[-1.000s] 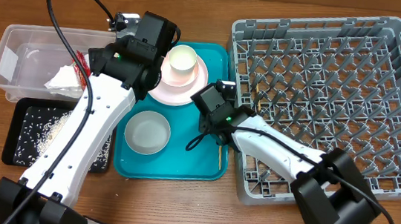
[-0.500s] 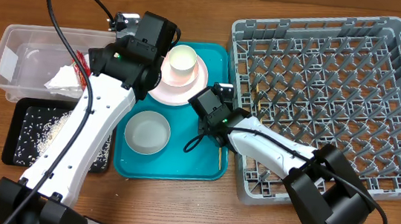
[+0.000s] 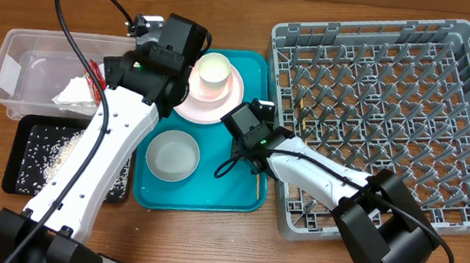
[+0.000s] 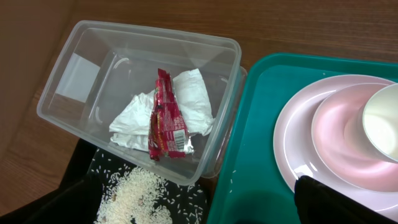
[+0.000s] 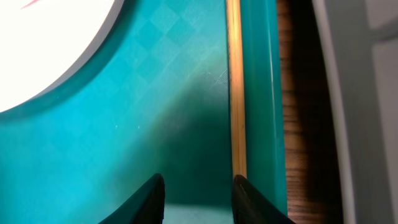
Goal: Sort waste into correct bins and load items into the dishwasher
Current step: 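Return the right gripper to the teal tray and grasp the second chopstick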
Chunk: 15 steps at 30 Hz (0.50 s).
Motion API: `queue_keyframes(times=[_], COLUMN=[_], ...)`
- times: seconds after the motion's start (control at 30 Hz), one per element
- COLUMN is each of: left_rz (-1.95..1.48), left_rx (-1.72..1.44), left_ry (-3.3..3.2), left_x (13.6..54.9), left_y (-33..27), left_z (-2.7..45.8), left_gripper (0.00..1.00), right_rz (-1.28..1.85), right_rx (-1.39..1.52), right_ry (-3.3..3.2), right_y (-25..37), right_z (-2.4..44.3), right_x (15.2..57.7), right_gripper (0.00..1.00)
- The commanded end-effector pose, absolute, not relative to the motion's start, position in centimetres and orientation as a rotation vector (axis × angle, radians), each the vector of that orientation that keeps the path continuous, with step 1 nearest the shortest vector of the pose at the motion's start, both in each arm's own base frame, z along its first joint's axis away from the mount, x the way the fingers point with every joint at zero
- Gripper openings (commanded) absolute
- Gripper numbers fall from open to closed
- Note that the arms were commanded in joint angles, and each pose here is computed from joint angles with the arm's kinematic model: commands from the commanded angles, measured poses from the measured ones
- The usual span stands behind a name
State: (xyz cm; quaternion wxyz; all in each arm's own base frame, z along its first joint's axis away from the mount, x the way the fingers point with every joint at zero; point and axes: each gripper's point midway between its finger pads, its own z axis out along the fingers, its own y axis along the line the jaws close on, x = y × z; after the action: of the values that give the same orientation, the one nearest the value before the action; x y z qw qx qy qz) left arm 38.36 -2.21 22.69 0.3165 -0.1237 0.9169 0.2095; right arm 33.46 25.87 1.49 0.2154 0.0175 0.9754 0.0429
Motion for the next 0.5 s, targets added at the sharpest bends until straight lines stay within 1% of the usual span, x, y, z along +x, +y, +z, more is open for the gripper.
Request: queue_keyframes(times=[0.0, 0.47], left_rz=[0.564, 0.563], left_rx=[-0.335, -0.334], left_ry=[2.383, 2.383], left_x=[38.66, 38.66], left_y=[-1.98, -2.02], left_z=[23.67, 23.67], left_gripper=[1.00, 1.00], right_rz=[0.077, 0.044], right_rx=[0.073, 0.068], right_ry=[2.692, 2.718], right_y=[25.20, 24.70], right_z=[1.09, 0.44], right_x=[33.68, 33.15], right_gripper=[0.38, 0.38])
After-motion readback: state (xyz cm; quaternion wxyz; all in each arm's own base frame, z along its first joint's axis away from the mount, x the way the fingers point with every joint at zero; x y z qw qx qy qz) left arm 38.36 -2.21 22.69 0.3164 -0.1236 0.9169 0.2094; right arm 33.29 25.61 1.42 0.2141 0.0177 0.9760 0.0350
